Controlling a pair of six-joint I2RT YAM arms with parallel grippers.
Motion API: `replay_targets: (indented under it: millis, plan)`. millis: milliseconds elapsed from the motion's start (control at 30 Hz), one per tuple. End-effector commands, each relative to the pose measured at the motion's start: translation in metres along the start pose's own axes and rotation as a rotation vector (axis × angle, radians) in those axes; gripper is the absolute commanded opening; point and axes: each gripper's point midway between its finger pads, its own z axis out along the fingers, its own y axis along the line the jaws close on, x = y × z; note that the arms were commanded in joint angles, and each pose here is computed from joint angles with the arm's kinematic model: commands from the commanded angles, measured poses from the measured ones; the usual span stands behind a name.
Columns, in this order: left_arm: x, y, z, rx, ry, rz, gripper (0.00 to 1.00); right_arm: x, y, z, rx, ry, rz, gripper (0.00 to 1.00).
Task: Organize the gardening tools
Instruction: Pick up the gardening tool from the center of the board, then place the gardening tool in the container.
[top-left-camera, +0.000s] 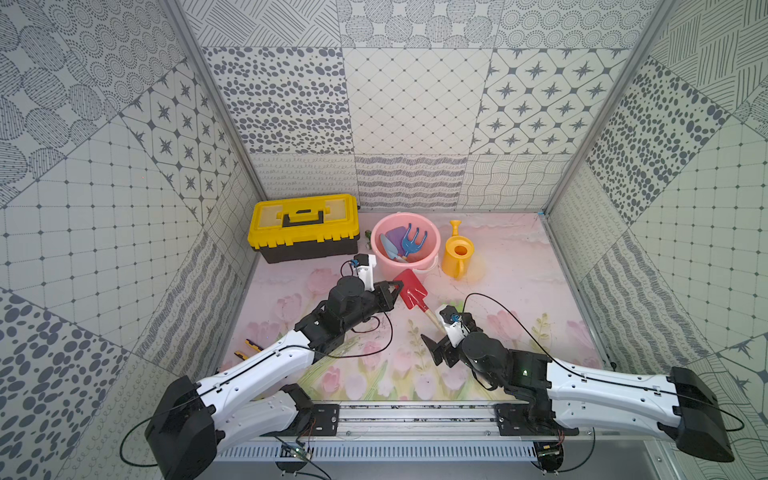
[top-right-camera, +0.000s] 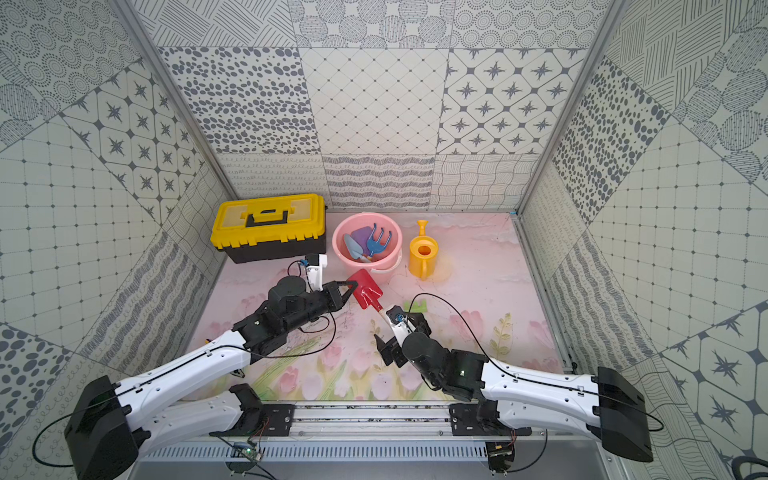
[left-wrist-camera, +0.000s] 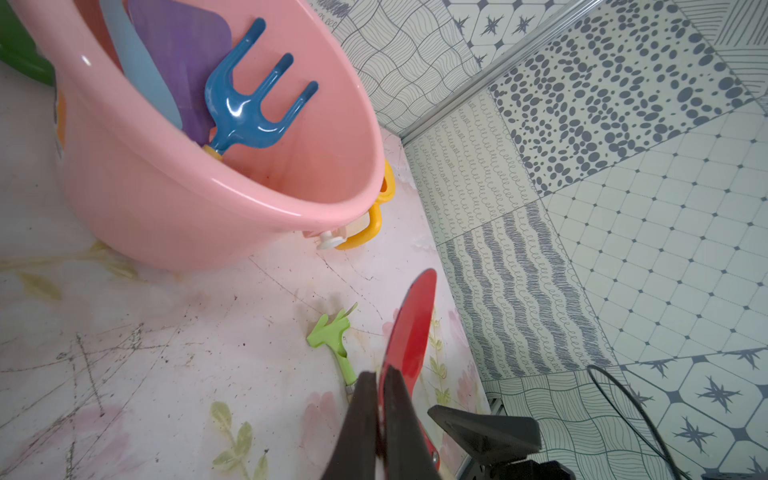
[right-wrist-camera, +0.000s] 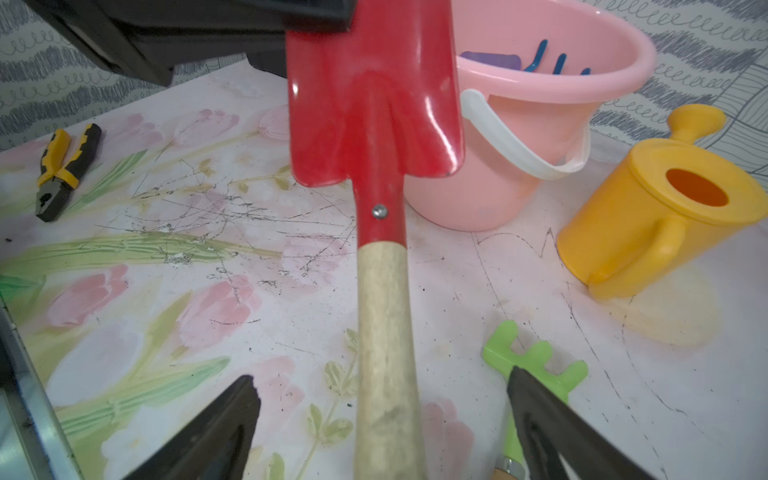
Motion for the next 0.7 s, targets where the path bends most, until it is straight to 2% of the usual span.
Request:
replay_targets:
  millis: [0,200,333,567,667]
  plan:
    - [-0.025,-0.029,-0.016,0.034,-0.037,0.127,0.0,-0.012,-0.016,-0.005,0.074,-0.069,0.058,0.97]
    - [-0.05,-0.054,-0.035,0.069,-0.104,0.193,0.0,-0.015,-0.036,-0.014,0.138,-0.091,0.117,0.97]
    - [-0.07,-0.061,-0.038,0.013,-0.138,0.28,0.0,-0.014,-0.05,-0.02,0.188,-0.08,0.152,0.97]
    - [-0.129,-0.091,-0.028,-0.097,-0.254,0.571,0.0,-0.014,-0.065,-0.03,0.233,-0.084,0.198,0.97]
    - [-0.154,-0.104,-0.01,-0.143,-0.285,0.704,0.0,-0.013,-0.069,-0.032,0.246,-0.072,0.208,0.97]
